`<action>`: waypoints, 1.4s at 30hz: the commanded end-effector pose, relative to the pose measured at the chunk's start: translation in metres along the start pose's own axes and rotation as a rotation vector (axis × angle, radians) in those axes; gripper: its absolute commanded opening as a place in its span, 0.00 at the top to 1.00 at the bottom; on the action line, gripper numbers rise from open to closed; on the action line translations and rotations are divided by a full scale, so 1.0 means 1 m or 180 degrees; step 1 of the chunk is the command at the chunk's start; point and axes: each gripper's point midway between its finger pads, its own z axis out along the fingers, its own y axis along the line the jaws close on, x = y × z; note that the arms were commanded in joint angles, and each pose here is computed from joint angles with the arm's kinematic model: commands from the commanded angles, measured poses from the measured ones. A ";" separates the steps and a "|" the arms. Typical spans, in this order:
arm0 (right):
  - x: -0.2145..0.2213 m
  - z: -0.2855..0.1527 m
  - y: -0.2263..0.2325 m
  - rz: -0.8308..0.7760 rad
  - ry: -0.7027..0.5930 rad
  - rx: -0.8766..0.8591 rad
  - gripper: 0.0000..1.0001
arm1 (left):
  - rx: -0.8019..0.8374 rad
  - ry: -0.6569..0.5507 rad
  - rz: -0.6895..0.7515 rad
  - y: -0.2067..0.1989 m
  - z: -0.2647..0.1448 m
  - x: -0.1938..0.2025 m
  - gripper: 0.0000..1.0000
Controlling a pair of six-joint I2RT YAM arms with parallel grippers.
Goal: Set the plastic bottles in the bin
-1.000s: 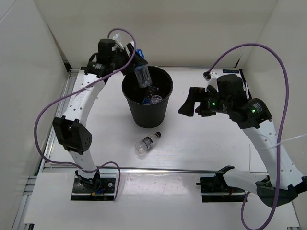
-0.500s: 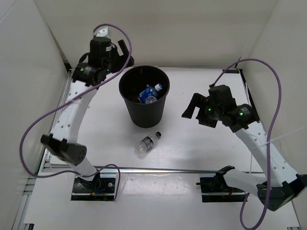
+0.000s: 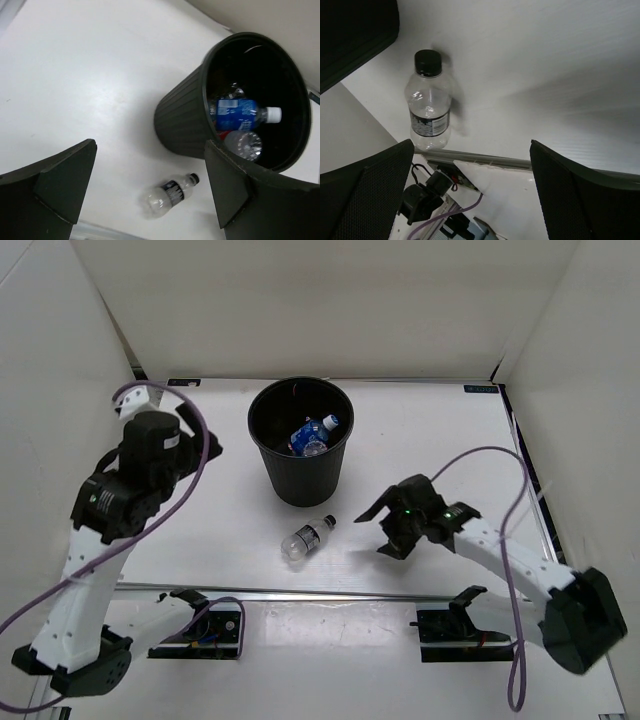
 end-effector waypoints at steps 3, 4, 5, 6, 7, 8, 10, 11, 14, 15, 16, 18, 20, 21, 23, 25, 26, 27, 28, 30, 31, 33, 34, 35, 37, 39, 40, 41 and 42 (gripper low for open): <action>0.016 0.029 0.084 -0.0169 0.0079 -0.0293 0.00 | -0.0486 0.0218 0.0154 0.056 -0.033 0.022 0.01; 0.017 0.033 0.090 -0.0201 0.0052 -0.0250 0.00 | -0.0470 0.0258 0.0161 0.059 -0.038 0.025 0.01; 0.023 0.042 0.101 -0.0185 0.0071 -0.0220 0.00 | -0.0442 0.0227 0.0137 0.061 -0.045 0.022 0.01; 0.023 0.047 0.104 -0.0138 0.0075 -0.0190 0.00 | -0.0421 0.0246 0.0135 0.063 -0.048 0.024 0.01; 0.028 0.051 0.106 -0.0130 0.0108 -0.0165 0.00 | -0.0366 0.0180 0.0060 0.063 -0.055 0.020 0.01; 0.028 0.056 0.107 -0.0094 0.0112 -0.0135 0.00 | -0.0324 0.0184 0.0043 0.063 -0.058 0.020 0.01; 0.035 0.067 0.111 -0.0075 0.0132 -0.0047 0.00 | -0.0230 0.0188 0.0008 0.060 -0.063 0.020 0.01; 0.040 0.075 0.107 -0.0100 0.0159 0.0046 0.00 | -0.0232 0.0191 0.0010 0.061 -0.065 0.019 0.01; 0.045 0.083 0.111 -0.0017 0.0207 0.0108 0.00 | -0.0167 0.0222 0.0034 0.060 -0.070 0.020 0.01; 0.045 0.090 0.104 -0.0011 0.0209 0.0190 0.00 | -0.0141 0.0245 0.0033 0.059 -0.071 0.021 0.01; 0.045 0.092 0.108 0.0018 0.0208 0.0187 0.00 | -0.0141 0.0245 0.0033 0.059 -0.071 0.021 0.01; 0.052 0.101 0.103 0.0042 0.0293 0.0271 0.00 | -0.0097 0.0249 0.0053 0.059 -0.073 0.022 0.01; 0.056 0.109 0.096 0.0100 0.0370 0.0393 0.00 | -0.0059 0.0271 0.0047 0.059 -0.075 0.025 0.01; 0.058 0.111 0.091 0.0148 0.0401 0.0464 0.00 | -0.0037 0.0291 0.0046 0.058 -0.076 0.026 0.01; 0.060 0.115 0.086 0.0235 0.0439 0.0532 0.00 | -0.0035 0.0303 0.0030 0.058 -0.076 0.026 0.01; 0.065 0.117 0.084 0.0250 0.0480 0.0567 0.00 | -0.0033 0.0313 0.0070 0.059 -0.076 0.027 0.01; 0.065 0.118 0.080 0.0302 0.0475 0.0605 0.02 | -0.0038 0.0321 0.0050 0.059 -0.075 0.027 0.01; 0.067 0.118 0.076 0.0342 0.0499 0.0637 0.08 | -0.0036 0.0321 0.0088 0.060 -0.076 0.027 0.01; 0.069 0.118 0.072 0.0389 0.0542 0.0676 0.11 | -0.0052 0.0353 0.0118 0.061 -0.074 0.029 0.01; 0.071 0.120 0.054 0.0476 0.0562 0.0814 0.25 | -0.0052 0.0354 0.0118 0.061 -0.074 0.029 0.01; 0.075 0.120 0.048 0.0456 0.0574 0.0857 0.30 | -0.0050 0.0354 0.0147 0.061 -0.074 0.029 0.01; 0.073 0.116 0.035 0.0489 0.0536 0.0931 0.46 | -0.0050 0.0354 0.0147 0.061 -0.074 0.029 0.01; 0.072 0.111 0.036 0.0480 0.0511 0.0882 0.51 | -0.0050 0.0354 0.0147 0.061 -0.074 0.029 0.01; 0.072 0.107 0.033 0.0482 0.0509 0.0906 0.55 | -0.0050 0.0354 0.0147 0.061 -0.074 0.029 0.01; 0.072 0.094 0.028 0.0430 0.0514 0.0950 0.64 | -0.0050 0.0354 0.0147 0.061 -0.074 0.029 0.01; 0.076 0.081 0.026 0.0281 0.0547 0.0957 0.67 | -0.0073 0.0335 0.0149 0.063 -0.074 0.028 0.01; 0.081 0.068 0.036 0.0170 0.0580 0.0826 0.71 | -0.0099 0.0314 0.0151 0.064 -0.073 0.027 0.01; 0.082 0.058 0.047 0.0066 0.0558 0.0715 0.73 | -0.0098 0.0314 0.0179 0.064 -0.073 0.027 0.01; 0.085 0.046 0.047 -0.0114 0.0512 0.0711 0.74 | -0.0120 0.0295 0.0181 0.066 -0.073 0.026 0.01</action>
